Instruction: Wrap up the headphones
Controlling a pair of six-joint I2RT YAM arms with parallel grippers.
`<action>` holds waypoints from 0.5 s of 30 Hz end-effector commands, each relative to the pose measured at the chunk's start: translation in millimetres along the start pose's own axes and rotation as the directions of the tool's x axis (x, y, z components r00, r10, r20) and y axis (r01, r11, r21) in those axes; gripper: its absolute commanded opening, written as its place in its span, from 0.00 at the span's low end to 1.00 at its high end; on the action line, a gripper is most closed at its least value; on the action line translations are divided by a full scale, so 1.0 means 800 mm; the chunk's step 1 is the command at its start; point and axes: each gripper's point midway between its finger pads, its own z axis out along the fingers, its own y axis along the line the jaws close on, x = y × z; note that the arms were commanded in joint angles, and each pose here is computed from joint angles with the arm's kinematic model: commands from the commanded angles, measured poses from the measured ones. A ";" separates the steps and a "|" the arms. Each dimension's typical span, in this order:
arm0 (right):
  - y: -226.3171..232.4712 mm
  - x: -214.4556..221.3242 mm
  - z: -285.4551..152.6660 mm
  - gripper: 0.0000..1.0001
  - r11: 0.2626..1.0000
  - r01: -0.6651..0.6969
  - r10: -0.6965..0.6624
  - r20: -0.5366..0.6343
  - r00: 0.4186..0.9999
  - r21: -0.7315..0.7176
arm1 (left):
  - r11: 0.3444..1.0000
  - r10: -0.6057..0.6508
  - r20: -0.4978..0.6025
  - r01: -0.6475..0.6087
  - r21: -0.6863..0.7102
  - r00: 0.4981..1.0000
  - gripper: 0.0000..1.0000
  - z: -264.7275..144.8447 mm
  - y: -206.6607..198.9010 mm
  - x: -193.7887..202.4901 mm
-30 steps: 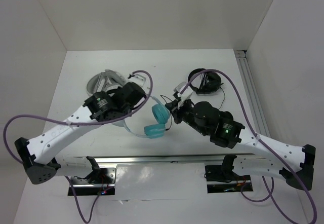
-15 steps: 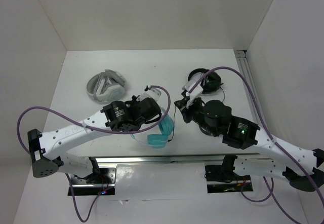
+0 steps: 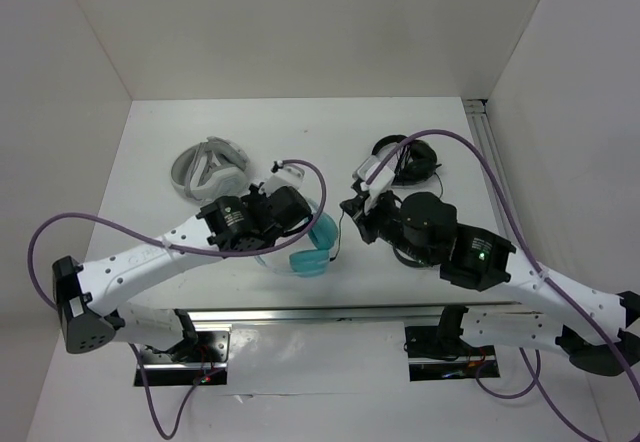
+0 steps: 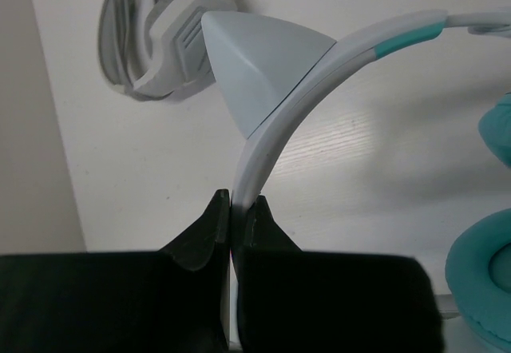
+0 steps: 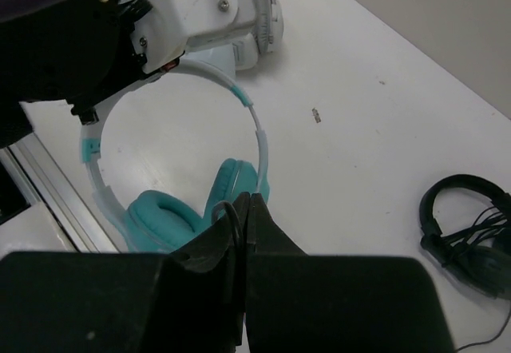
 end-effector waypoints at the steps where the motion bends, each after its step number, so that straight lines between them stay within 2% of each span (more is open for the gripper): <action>1: -0.003 -0.022 0.004 0.00 0.999 0.036 -0.037 0.027 0.999 0.016 | 0.987 -0.035 0.136 0.013 0.161 0.990 0.00 -0.020 -0.021 -0.027; 7: -0.012 -0.018 0.020 0.00 0.992 0.100 -0.100 -0.014 0.995 0.078 | 0.917 0.005 0.251 -0.105 0.384 0.968 0.00 -0.070 -0.052 -0.024; 10: -0.011 -0.016 0.027 0.00 0.988 0.133 -0.132 -0.029 0.991 0.076 | 0.833 0.080 0.309 -0.233 0.501 0.948 0.00 -0.101 -0.090 -0.009; 13: -0.015 -0.018 0.032 0.00 0.984 0.145 -0.142 -0.035 0.989 0.099 | 0.748 0.105 0.333 -0.296 0.594 0.937 0.00 -0.126 -0.114 0.002; 15: -0.021 -0.014 0.037 0.00 0.981 0.158 -0.152 -0.052 0.987 0.117 | 0.741 0.113 0.338 -0.306 0.598 0.934 0.00 -0.127 -0.115 0.003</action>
